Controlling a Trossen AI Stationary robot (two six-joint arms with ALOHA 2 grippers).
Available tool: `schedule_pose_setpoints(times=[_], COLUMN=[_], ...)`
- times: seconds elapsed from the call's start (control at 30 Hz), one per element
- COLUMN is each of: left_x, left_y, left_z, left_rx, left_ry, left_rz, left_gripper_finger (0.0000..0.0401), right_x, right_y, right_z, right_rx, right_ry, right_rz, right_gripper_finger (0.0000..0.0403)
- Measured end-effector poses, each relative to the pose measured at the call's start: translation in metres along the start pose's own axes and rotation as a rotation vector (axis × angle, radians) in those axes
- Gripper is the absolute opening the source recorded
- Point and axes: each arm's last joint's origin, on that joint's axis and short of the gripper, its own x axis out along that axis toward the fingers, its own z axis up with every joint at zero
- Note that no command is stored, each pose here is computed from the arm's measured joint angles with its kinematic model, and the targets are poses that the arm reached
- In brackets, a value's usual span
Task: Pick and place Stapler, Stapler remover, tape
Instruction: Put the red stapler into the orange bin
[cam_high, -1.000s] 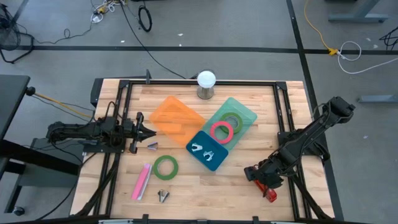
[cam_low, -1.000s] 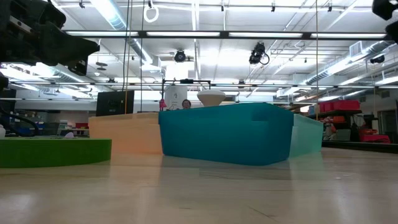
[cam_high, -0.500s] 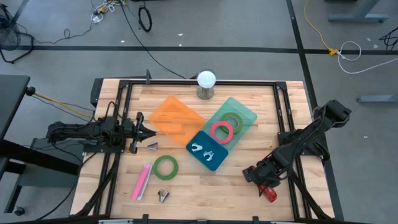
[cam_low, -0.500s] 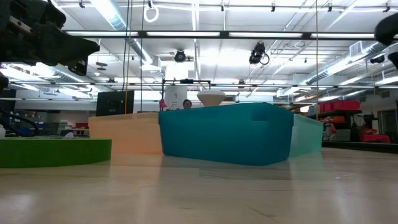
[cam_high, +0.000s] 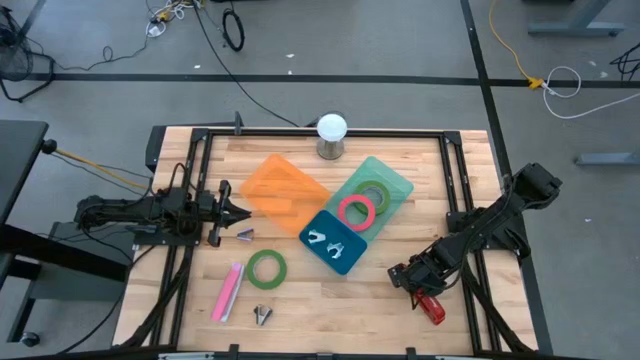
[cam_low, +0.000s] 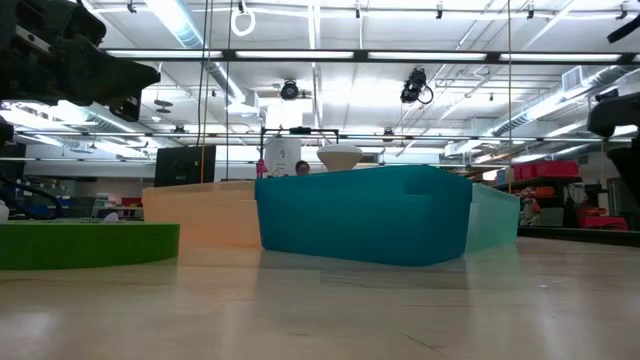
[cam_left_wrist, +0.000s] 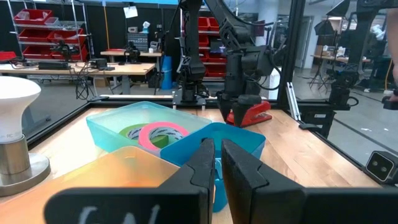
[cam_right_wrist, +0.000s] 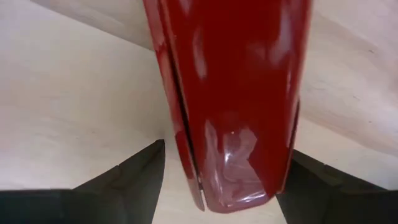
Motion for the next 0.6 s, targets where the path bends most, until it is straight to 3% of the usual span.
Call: schedule_pose_setpoints(times=[0.13, 0.4, 0.6], left_x=[0.0000, 0.0000, 0.0000], left_y=[0.0000, 0.0000, 0.0000], left_z=[-0.0001, -0.0001, 0.0000], left_rx=[0.000, 0.000, 0.000], left_ry=[0.000, 0.000, 0.000], left_rz=[0.000, 0.000, 0.000], left_gripper_finger=[0.0032, 0.0032, 0.0032], right_x=[0.0000, -0.0009, -0.0011], right_y=[-0.0005, -0.0005, -0.0002], right_z=[0.0000, -0.0002, -0.0003], right_rx=[0.000, -0.003, -0.001], right_ry=[0.003, 0.008, 0.008], right_rz=[-0.005, -0.007, -0.004], right_gripper_finger=[0.0255, 0.0186, 0.0188])
